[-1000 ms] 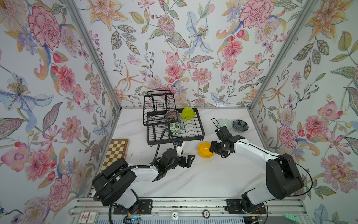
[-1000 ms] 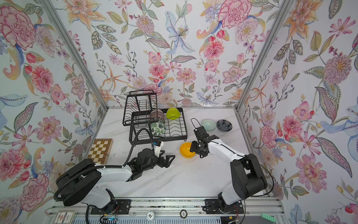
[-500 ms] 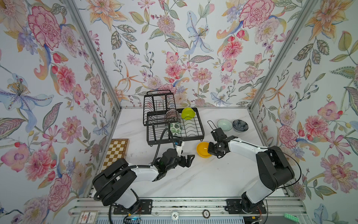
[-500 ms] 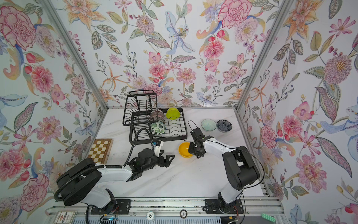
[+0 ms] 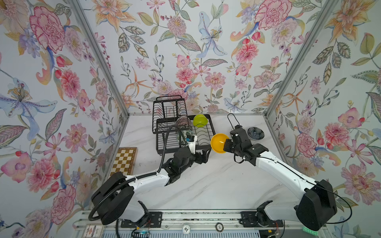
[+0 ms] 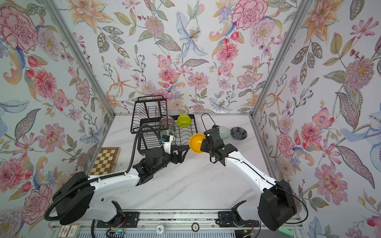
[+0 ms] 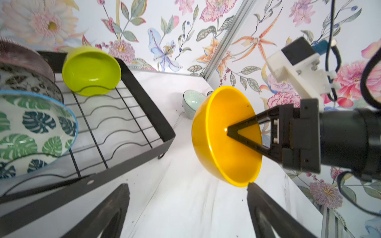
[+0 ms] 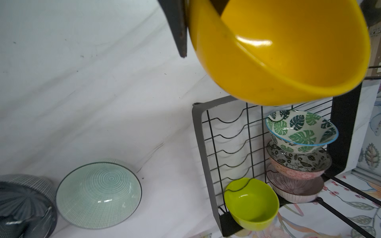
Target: Load the bowls into the dish rack
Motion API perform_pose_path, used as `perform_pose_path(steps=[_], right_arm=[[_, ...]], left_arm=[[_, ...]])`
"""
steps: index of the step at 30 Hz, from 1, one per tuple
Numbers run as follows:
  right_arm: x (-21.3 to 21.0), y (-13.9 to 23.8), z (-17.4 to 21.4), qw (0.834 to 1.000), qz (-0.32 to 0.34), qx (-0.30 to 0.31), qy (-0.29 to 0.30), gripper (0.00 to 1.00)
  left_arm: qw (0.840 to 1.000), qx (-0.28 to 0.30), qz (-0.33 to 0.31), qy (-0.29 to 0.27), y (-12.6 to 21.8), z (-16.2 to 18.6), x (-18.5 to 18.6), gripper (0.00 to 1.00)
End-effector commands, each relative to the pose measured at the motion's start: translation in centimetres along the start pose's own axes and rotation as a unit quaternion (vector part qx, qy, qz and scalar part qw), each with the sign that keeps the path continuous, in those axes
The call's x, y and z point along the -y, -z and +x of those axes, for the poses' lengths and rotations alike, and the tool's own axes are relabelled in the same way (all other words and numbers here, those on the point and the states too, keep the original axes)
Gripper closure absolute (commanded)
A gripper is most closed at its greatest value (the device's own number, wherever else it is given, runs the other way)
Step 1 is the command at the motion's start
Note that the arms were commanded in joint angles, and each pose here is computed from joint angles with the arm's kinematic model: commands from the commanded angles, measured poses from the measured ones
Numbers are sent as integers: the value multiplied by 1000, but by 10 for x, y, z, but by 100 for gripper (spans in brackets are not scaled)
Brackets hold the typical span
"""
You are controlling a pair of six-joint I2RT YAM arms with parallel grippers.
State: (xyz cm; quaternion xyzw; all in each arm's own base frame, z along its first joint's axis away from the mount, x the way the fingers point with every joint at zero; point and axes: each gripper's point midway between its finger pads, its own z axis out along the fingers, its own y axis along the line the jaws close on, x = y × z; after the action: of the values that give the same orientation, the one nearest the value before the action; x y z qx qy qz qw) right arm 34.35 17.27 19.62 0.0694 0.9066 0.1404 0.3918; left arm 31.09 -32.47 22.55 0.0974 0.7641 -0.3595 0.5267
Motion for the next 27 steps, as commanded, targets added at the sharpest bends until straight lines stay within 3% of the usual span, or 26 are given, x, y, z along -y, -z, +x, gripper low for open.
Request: perform_pose_path(steps=[1, 6, 9, 17, 23, 27], right_arm=[[-25, 26, -42, 995, -25, 93, 10, 95], [-45, 43, -66, 989, -50, 140, 12, 95], [-50, 54, -76, 984, -54, 170, 9, 95], [-47, 76, -88, 973, -70, 220, -10, 95], [-53, 69, -81, 974, -88, 208, -6, 90], [-58, 61, -76, 977, -98, 188, -9, 82]], left_arm=[[999, 26, -39, 2, 0, -36, 4, 10], [998, 29, -51, -8, -20, -60, 16, 19], [996, 28, -83, -10, -30, -64, 8, 32], [997, 19, -69, -11, -50, -54, 11, 60], [997, 23, -67, -17, -53, -54, 12, 87], [998, 24, -60, -25, -55, -55, 14, 98]])
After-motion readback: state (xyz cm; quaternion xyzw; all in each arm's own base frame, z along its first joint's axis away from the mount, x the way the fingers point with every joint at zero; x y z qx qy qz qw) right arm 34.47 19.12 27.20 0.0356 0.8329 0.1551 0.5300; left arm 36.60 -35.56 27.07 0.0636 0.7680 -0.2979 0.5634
